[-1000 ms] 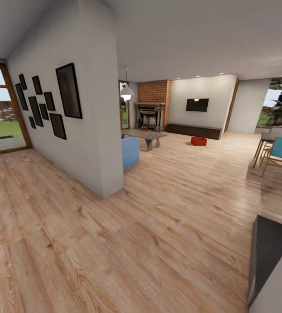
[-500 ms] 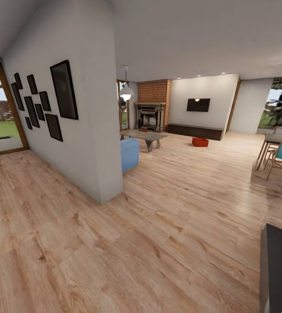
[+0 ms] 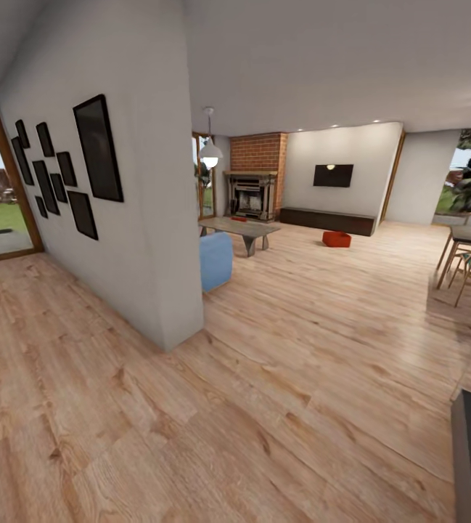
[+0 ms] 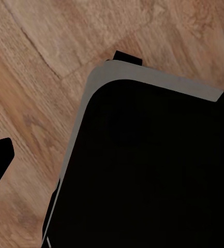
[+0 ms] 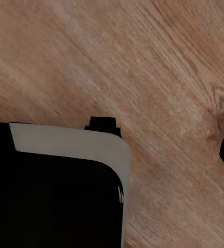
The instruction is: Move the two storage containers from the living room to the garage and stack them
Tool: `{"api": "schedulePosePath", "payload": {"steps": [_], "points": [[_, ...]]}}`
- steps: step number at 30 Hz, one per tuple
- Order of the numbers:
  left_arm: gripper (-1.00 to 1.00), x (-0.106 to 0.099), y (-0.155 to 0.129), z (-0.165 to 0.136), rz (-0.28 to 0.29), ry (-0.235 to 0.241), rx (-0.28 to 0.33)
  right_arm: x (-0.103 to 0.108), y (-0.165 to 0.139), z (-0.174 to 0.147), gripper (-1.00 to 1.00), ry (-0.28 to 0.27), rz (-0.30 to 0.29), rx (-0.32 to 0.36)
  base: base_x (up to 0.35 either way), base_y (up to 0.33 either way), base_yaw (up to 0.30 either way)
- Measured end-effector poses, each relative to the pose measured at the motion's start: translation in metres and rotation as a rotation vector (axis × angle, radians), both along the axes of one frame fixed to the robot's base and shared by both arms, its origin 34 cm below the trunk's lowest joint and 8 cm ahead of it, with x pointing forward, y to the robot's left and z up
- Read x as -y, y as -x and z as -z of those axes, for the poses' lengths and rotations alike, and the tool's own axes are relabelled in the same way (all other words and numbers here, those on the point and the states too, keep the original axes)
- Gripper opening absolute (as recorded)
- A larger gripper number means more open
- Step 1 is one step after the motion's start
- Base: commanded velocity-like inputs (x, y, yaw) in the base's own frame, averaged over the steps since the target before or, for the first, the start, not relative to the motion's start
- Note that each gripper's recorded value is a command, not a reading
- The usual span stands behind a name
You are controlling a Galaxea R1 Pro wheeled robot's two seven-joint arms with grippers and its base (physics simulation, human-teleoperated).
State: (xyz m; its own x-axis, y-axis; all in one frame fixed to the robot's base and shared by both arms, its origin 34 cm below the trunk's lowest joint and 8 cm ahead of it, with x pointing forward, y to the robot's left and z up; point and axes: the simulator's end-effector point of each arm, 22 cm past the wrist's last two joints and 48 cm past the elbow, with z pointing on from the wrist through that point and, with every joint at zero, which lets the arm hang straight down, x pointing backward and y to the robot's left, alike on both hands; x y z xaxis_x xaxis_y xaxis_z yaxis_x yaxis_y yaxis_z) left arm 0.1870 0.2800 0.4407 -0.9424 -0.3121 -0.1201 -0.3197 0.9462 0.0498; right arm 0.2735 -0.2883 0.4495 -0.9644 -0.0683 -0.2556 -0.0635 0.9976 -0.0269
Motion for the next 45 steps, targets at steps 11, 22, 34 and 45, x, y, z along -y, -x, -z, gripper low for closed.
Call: {"api": "schedulePosePath", "payload": {"steps": [11,22,34,45], "points": [[1.00,0.0001,0.0007,0.0001,0.000,0.000,-0.002,0.0020,0.0050,0.0012,1.00,0.008,0.004,-0.023,0.323,0.000,0.000],[1.00,0.0002,0.0016,0.0002,0.001,0.000,-0.004,0.0014,0.0055,0.0014,1.00,0.008,0.004,-0.025,0.323,0.000,-0.073],[1.00,0.0006,0.0029,0.0003,0.002,0.001,-0.006,0.0016,0.0061,0.0015,1.00,0.009,0.005,-0.028,0.323,0.000,-0.279],[1.00,0.0016,0.0029,0.0003,0.003,0.002,-0.006,0.0015,0.0061,0.0015,1.00,0.009,0.005,-0.028,0.323,0.000,-0.289]]}}
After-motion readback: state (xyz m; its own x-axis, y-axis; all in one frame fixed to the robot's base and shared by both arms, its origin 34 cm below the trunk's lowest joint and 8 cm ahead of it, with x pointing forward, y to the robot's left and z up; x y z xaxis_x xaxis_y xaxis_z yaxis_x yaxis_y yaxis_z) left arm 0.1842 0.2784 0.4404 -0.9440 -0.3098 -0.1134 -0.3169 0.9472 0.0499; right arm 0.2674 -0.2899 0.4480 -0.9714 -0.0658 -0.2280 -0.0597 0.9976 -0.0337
